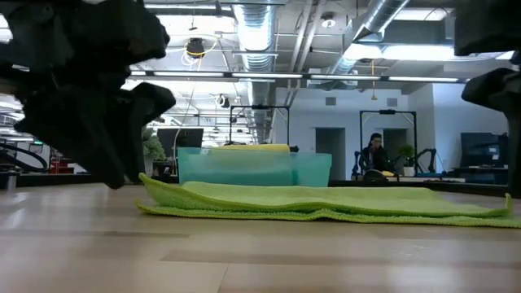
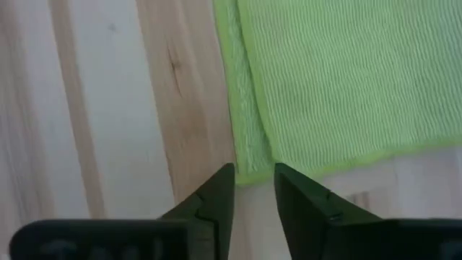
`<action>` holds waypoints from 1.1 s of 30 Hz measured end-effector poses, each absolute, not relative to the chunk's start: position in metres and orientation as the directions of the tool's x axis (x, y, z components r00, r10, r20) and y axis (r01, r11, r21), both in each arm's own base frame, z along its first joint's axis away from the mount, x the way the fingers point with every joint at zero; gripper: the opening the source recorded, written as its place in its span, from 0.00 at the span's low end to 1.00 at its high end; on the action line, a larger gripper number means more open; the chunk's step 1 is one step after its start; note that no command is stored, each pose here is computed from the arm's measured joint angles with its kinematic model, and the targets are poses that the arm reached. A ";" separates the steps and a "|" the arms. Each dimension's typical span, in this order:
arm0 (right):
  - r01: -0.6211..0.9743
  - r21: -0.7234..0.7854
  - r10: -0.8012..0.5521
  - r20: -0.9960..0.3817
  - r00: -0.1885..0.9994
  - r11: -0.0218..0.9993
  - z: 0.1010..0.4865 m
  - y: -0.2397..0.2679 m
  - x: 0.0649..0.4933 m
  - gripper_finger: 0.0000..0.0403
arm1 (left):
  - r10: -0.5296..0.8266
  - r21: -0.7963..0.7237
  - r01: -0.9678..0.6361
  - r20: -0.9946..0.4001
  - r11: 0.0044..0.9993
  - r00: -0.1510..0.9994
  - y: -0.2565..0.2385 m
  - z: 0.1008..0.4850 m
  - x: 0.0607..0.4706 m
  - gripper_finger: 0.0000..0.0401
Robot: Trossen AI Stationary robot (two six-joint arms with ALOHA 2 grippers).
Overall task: Fold microfiber towels
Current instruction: Fold the light green towel
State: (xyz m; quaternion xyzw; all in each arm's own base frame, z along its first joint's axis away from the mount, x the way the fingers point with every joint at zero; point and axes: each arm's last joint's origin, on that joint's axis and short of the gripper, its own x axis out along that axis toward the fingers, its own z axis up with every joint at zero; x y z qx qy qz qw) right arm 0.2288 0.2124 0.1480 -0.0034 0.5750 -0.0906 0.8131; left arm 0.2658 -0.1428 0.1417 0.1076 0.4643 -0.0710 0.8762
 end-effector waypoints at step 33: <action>-0.122 -0.273 -0.243 -0.945 0.219 0.954 0.135 0.203 0.228 0.29 | -0.017 0.202 0.274 -0.775 0.940 0.631 -0.151 0.140 0.284 0.26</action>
